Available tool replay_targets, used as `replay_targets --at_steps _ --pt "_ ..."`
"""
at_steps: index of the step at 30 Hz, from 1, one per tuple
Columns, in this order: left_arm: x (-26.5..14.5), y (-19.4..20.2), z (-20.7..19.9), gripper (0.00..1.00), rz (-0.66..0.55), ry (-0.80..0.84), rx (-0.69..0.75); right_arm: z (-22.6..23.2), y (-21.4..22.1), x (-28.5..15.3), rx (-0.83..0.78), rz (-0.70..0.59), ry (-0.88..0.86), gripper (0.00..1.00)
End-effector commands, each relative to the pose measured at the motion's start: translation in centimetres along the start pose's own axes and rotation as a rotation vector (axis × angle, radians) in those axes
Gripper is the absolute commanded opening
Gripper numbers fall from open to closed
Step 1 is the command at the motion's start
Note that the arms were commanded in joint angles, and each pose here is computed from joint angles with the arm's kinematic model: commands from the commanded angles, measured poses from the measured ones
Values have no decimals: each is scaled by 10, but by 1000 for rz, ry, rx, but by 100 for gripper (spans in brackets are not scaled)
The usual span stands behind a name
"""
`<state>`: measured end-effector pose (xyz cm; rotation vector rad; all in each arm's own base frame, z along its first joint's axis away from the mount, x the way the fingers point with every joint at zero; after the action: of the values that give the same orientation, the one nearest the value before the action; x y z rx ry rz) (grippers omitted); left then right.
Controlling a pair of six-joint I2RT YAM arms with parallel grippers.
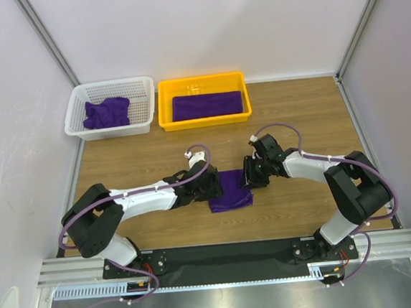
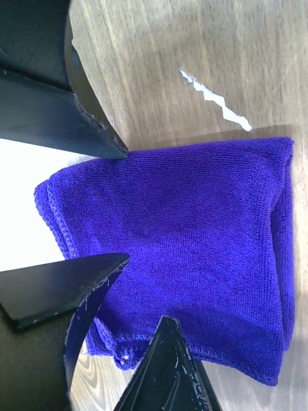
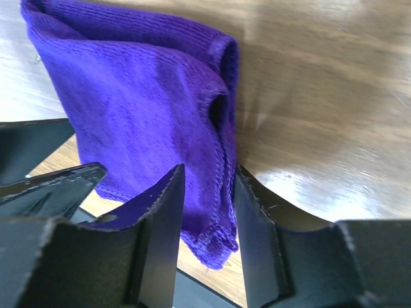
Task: Fold and stack the towels
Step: Fold the towel
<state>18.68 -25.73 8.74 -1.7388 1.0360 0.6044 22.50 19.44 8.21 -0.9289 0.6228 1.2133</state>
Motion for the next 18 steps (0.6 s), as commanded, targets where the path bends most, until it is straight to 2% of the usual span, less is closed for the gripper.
replay_targets --at_steps 1,2,8,13,18 --pt "2 -7 -1 66 -32 -8 -5 -1 -2 12 -6 -2 14 40" --pt "2 -7 1 64 -35 -17 -6 -1 -2 12 -4 -3 11 36" --pt "8 0 16 58 -8 -79 -41 -4 -1 22 1 27 22 32" --pt "4 -1 20 58 -5 -93 -40 -3 -5 24 0 41 40 32" --pt "-8 -10 22 61 -52 -110 -40 -4 -7 22 -6 48 69 33"
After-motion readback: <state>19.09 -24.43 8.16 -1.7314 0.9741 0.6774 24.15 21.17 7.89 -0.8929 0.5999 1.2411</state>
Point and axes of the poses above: each gripper's point midway between its finger pads, its own x axis out along the fingers, its own z axis along the line the jaws close on, y = z × x, the point moved 7 cm from there along -x, back along the fingers
